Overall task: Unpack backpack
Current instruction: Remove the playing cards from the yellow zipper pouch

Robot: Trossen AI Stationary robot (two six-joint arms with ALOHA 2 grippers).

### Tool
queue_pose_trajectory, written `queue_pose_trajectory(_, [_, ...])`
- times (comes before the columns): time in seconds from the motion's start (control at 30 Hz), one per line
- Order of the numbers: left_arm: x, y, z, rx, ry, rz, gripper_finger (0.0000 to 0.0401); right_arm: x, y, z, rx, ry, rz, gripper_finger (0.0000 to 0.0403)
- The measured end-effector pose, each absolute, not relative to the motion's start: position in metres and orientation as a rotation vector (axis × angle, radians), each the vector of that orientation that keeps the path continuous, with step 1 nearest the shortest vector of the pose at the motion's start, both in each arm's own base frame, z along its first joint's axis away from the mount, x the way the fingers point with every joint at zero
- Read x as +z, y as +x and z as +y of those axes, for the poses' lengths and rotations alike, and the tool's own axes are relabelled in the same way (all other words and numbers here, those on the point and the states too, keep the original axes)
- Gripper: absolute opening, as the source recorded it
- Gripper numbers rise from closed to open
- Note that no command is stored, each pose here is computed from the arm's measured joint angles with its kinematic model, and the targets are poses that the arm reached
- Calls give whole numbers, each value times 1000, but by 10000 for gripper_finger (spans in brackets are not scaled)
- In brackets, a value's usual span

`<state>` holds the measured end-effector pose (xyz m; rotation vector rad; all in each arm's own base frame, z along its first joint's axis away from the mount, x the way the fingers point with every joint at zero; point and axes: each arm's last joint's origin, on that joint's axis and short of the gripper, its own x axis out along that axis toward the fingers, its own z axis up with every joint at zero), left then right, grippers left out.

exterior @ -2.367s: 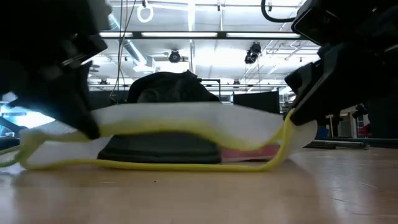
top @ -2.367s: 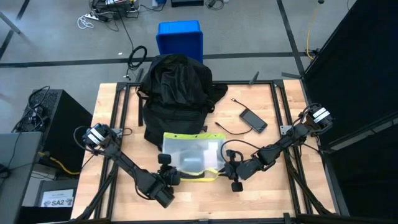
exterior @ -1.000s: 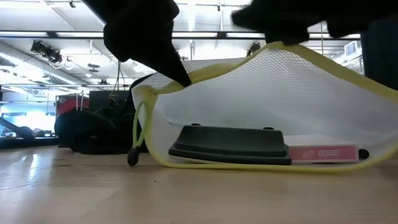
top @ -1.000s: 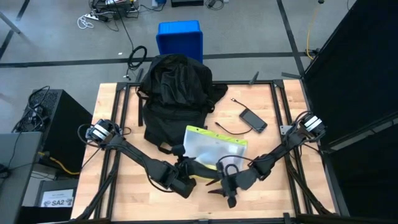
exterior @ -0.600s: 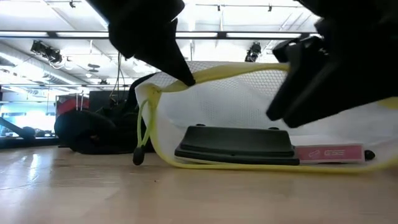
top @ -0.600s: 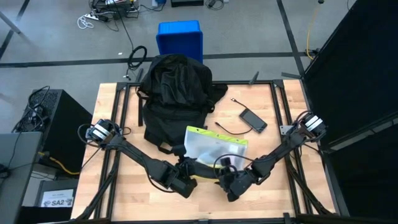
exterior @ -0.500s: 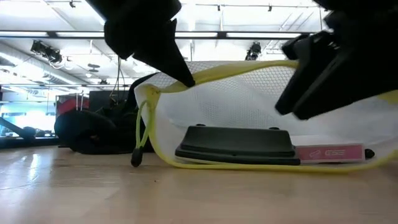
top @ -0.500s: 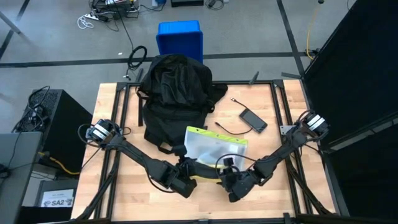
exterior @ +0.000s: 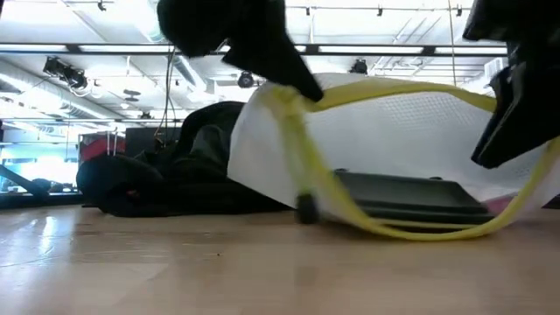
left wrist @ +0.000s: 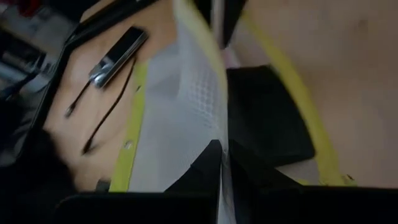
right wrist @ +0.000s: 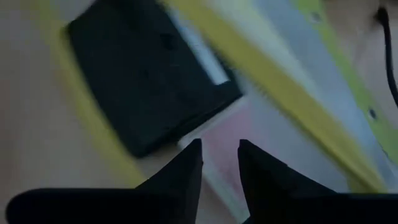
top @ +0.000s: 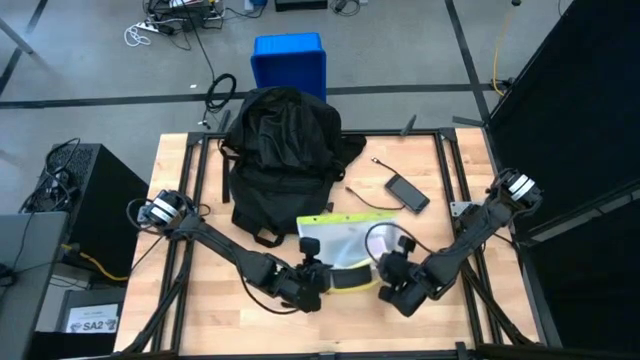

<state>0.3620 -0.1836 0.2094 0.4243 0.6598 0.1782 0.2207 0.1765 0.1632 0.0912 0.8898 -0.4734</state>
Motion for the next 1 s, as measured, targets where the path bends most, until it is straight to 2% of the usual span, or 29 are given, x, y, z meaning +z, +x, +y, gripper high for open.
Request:
queue_pose_trajectory(0.17, [212, 365, -186, 126, 428, 628, 0, 162, 227, 168, -544, 149, 870, 83])
queue_pose_trajectory(0.3, [213, 365, -187, 111, 425, 628, 0, 162, 230, 164, -548, 164, 891, 106])
queue_pose_trajectory(0.43, [212, 365, -187, 96, 418, 631, 0, 161, 234, 163, -517, 228, 936, 153])
queue_pose_trajectory(0.73, [212, 366, -187, 91, 416, 630, 0, 146, 230, 156, -505, 267, 979, 299])
queue_pose_trajectory(0.87, [212, 365, -188, 85, 418, 632, 0, 135, 225, 142, -583, 287, 980, 337])
queue_pose_trajectory(1.0, [212, 365, -188, 85, 419, 633, 0, 133, 226, 133, -634, 295, 988, 349])
